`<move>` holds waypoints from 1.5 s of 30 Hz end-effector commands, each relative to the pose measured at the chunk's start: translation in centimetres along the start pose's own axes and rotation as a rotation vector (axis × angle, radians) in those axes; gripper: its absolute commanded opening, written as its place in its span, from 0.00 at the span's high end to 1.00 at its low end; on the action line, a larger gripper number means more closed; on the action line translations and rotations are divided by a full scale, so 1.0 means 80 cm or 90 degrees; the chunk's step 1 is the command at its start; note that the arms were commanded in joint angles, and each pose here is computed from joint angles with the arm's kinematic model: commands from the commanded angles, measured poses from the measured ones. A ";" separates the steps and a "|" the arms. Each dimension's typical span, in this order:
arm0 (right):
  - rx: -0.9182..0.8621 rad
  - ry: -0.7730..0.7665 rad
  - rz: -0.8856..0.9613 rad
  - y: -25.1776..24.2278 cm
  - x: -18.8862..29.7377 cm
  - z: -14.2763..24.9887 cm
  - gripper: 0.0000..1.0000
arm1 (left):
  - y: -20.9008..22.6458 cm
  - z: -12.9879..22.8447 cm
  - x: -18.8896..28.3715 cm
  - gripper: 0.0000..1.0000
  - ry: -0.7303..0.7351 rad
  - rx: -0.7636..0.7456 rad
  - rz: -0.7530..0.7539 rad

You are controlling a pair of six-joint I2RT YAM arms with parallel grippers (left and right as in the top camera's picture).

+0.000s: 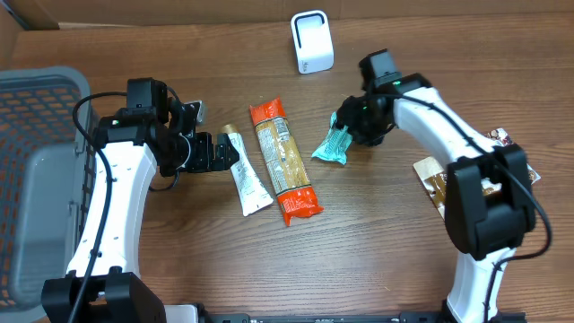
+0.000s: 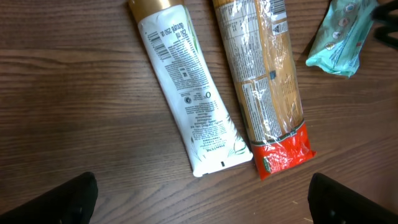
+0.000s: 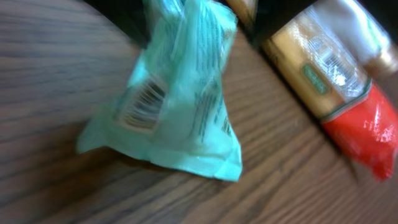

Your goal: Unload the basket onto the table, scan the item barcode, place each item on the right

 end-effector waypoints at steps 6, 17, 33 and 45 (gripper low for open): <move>0.074 -0.058 0.013 0.023 0.019 -0.020 0.96 | 0.000 0.000 -0.002 0.00 0.003 -0.013 0.000; 0.119 -0.092 -0.008 0.041 0.029 -0.034 0.96 | 0.000 0.000 -0.002 0.00 0.003 -0.012 0.000; 0.072 0.043 0.071 -0.018 -0.062 0.001 0.87 | 0.000 0.000 -0.002 0.01 0.003 -0.013 0.000; 0.183 0.048 0.094 -0.030 0.002 -0.027 0.31 | 0.000 0.000 -0.002 0.00 0.003 -0.013 0.000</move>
Point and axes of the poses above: each gripper's point midway between its finger pads, its own x axis back along the fingers, its own y axis along the line the jaws close on, z = x × y, the point moved 3 cm from there along x, back along the fingers, and after that the axes turned 10 degrees about x, right-handed, at the moved point
